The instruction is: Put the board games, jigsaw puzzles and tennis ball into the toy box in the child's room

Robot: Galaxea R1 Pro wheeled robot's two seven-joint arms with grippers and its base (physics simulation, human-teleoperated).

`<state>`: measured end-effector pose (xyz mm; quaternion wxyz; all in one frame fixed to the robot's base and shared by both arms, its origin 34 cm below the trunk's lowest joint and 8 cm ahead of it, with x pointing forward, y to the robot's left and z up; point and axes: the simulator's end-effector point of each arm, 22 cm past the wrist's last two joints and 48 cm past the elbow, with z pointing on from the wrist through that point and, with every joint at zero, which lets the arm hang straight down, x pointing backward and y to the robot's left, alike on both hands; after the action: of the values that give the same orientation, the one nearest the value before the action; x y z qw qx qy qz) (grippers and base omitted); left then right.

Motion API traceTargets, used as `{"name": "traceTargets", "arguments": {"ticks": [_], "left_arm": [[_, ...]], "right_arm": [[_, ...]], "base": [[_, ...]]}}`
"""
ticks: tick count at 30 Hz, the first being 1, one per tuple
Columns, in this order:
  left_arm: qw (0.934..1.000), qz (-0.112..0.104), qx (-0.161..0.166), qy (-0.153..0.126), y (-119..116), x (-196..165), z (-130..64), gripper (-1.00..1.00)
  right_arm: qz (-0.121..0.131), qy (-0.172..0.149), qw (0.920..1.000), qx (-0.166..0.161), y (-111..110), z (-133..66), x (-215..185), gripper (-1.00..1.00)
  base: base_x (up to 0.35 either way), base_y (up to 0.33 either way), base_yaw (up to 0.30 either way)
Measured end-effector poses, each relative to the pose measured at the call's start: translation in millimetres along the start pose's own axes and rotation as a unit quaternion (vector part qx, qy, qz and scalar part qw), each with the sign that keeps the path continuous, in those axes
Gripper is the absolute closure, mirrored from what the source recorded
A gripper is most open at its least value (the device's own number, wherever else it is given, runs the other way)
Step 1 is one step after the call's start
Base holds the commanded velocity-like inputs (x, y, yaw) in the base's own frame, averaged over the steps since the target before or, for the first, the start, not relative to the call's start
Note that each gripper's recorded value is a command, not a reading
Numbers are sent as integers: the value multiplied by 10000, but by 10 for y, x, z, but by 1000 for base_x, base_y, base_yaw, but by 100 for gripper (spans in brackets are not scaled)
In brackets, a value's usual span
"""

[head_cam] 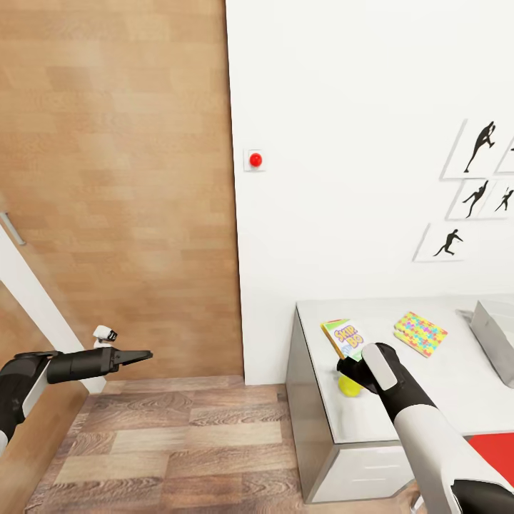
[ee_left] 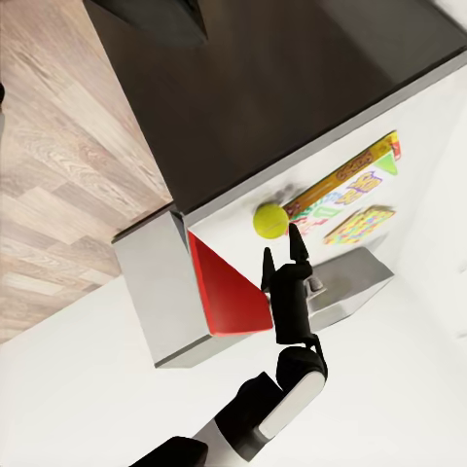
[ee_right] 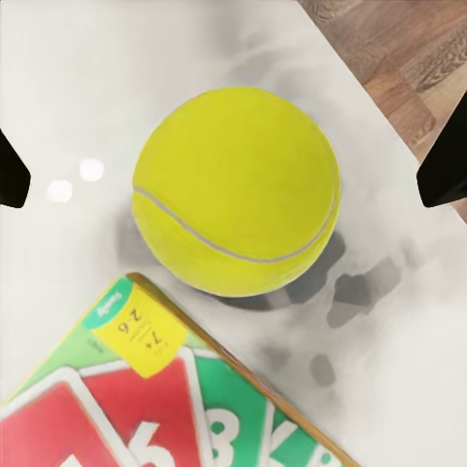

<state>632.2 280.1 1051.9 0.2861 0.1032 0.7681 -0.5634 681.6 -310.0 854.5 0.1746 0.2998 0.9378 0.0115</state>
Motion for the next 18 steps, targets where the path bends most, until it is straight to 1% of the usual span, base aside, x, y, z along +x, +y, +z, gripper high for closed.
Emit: {"name": "traceTargets", "arguments": {"ticks": [18], "left_arm": [[10000, -80, -8, 30, 74, 45, 27, -100]], "right_arm": [[-6, 77, 10000, 41, -25, 87, 56, -100]], "base": [[0, 0, 0]]}}
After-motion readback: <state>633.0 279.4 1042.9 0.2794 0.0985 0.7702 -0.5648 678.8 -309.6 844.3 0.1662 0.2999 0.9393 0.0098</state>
